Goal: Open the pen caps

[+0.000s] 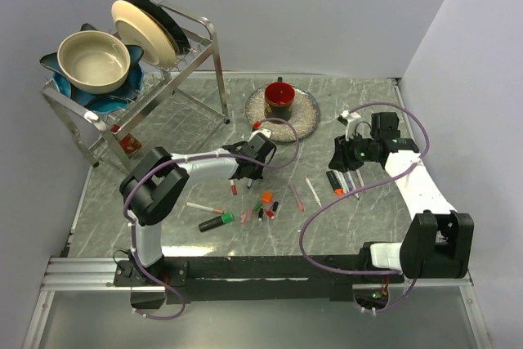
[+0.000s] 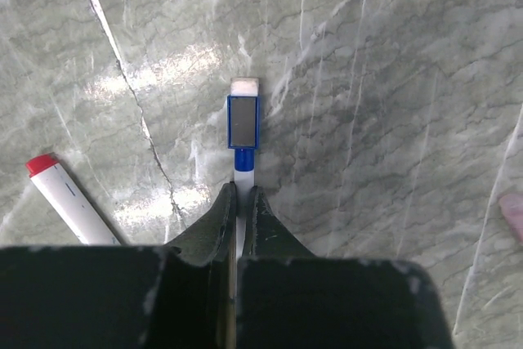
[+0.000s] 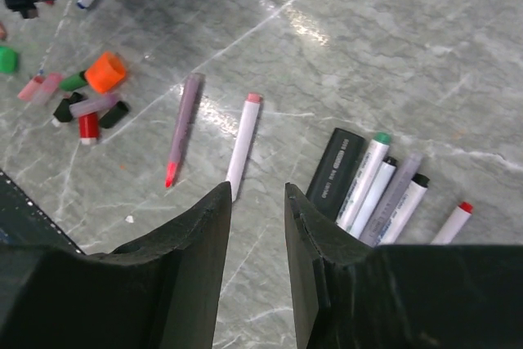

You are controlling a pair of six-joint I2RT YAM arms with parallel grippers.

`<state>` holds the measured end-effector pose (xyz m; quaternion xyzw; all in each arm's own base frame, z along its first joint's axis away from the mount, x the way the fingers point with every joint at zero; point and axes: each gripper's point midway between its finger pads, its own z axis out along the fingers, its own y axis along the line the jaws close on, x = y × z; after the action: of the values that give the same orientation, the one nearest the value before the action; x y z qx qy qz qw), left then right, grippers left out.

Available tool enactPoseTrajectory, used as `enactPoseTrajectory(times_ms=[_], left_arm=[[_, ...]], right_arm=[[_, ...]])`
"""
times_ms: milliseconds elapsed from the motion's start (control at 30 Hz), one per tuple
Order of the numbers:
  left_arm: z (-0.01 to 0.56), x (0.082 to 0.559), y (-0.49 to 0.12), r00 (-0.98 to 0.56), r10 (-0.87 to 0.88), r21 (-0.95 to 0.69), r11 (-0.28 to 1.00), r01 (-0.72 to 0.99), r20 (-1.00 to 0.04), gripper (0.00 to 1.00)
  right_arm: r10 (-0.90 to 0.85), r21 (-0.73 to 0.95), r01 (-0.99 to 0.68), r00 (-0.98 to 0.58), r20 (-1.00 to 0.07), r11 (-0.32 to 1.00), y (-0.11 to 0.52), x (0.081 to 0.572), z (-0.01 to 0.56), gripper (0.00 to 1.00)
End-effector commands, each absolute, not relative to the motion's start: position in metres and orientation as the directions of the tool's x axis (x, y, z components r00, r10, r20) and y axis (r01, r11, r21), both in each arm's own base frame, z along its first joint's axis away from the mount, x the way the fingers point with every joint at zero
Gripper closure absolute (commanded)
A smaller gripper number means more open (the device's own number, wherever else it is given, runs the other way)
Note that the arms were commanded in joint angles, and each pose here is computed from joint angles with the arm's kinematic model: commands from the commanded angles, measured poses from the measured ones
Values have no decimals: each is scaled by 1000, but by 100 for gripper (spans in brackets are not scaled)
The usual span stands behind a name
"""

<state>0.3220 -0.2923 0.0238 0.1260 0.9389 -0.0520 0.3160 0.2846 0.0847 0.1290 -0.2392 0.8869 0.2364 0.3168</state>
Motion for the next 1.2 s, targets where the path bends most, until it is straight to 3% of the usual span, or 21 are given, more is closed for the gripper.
enactPoseTrajectory(times_ms=[0, 167, 200, 367, 467, 600, 667, 967, 1167], left_arm=[[50, 322, -309, -742, 153, -119, 947, 299, -653, 99], [100, 311, -326, -690, 28, -310, 880, 361, -723, 99], [133, 310, -340, -648, -37, -393, 820, 415, -761, 99], [181, 285, -354, -633, -262, -626, 630, 460, -728, 99], [217, 275, -360, -621, -396, -729, 478, 490, -677, 99], [241, 271, -370, -622, -487, -790, 344, 508, -613, 99], [250, 271, -376, -615, -514, -799, 320, 510, -598, 99], [258, 264, -409, -626, -522, -810, 284, 513, -579, 99], [260, 262, -417, -627, -525, -812, 275, 515, -575, 99]], right_arm=[[-299, 283, -642, -642, -706, 712, 98, 278, 139, 60], [-311, 381, -710, -638, -705, 592, 126, 259, 141, 58], [-312, 392, -719, -634, -708, 574, 129, 258, 141, 58], [-226, 475, -741, -624, -748, 475, 156, 251, 163, 53], [-120, 473, -759, -575, -810, 447, 170, 255, 187, 43], [23, 441, -781, -482, -876, 442, 179, 241, 206, 6], [87, 422, -800, -428, -899, 426, 183, 241, 224, 0], [184, 590, -646, -584, -791, 484, 188, 255, 211, 14], [158, 598, -642, -607, -779, 481, 194, 255, 204, 34]])
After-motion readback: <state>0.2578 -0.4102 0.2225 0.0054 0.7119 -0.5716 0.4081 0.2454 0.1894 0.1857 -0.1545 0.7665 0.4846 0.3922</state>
